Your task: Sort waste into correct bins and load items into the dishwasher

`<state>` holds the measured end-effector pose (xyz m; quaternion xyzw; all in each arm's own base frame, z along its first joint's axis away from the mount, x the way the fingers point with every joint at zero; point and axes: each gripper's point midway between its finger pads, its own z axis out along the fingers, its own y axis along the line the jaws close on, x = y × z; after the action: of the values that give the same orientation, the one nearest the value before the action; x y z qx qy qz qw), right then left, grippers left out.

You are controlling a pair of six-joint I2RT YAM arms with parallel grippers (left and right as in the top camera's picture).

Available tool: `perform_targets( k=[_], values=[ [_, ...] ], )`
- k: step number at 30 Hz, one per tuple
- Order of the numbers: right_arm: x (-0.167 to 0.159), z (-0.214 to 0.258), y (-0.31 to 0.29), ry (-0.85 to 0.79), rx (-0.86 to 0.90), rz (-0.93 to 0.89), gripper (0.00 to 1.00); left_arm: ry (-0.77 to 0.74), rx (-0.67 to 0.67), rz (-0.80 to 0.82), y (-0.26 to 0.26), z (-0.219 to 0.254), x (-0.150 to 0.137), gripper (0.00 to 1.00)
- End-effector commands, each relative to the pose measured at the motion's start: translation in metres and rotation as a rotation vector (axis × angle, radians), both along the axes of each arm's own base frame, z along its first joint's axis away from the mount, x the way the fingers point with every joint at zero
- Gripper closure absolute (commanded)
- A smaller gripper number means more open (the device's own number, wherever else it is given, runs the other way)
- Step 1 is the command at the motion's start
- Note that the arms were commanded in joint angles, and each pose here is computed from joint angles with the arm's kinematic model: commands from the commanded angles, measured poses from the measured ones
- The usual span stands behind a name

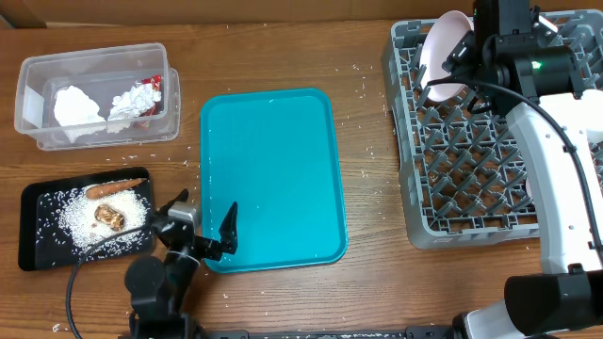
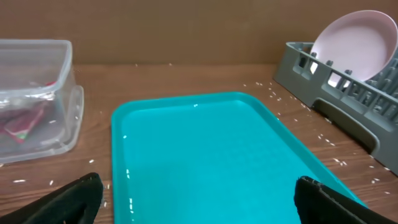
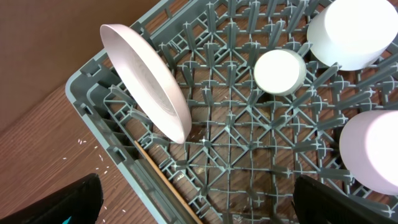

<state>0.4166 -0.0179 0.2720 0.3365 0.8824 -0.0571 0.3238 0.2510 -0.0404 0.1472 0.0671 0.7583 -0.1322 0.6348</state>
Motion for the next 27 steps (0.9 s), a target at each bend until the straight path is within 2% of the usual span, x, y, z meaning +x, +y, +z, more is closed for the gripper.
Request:
perform_targets(
  k=[1, 7, 14, 27],
  values=[
    [0.001, 0.002, 0.001, -0.011, 0.003, -0.004, 0.0, -0.048, 0.03, 0.052, 0.006, -0.001, -0.001, 0.0],
    [0.001, 0.002, 0.001, -0.011, 0.003, -0.004, 0.0, -0.132, 0.054, 0.151, 0.02, 0.018, -0.004, 0.0],
    [0.001, 0.002, 0.001, -0.011, 0.003, -0.004, 0.0, -0.101, 0.07, 0.262, 0.039, 0.01, -0.005, 0.0],
    [0.001, 0.002, 0.001, -0.011, 0.003, -0.004, 0.0, -0.1, 0.069, 0.243, 0.034, 0.01, -0.005, 0.0]
  ],
)
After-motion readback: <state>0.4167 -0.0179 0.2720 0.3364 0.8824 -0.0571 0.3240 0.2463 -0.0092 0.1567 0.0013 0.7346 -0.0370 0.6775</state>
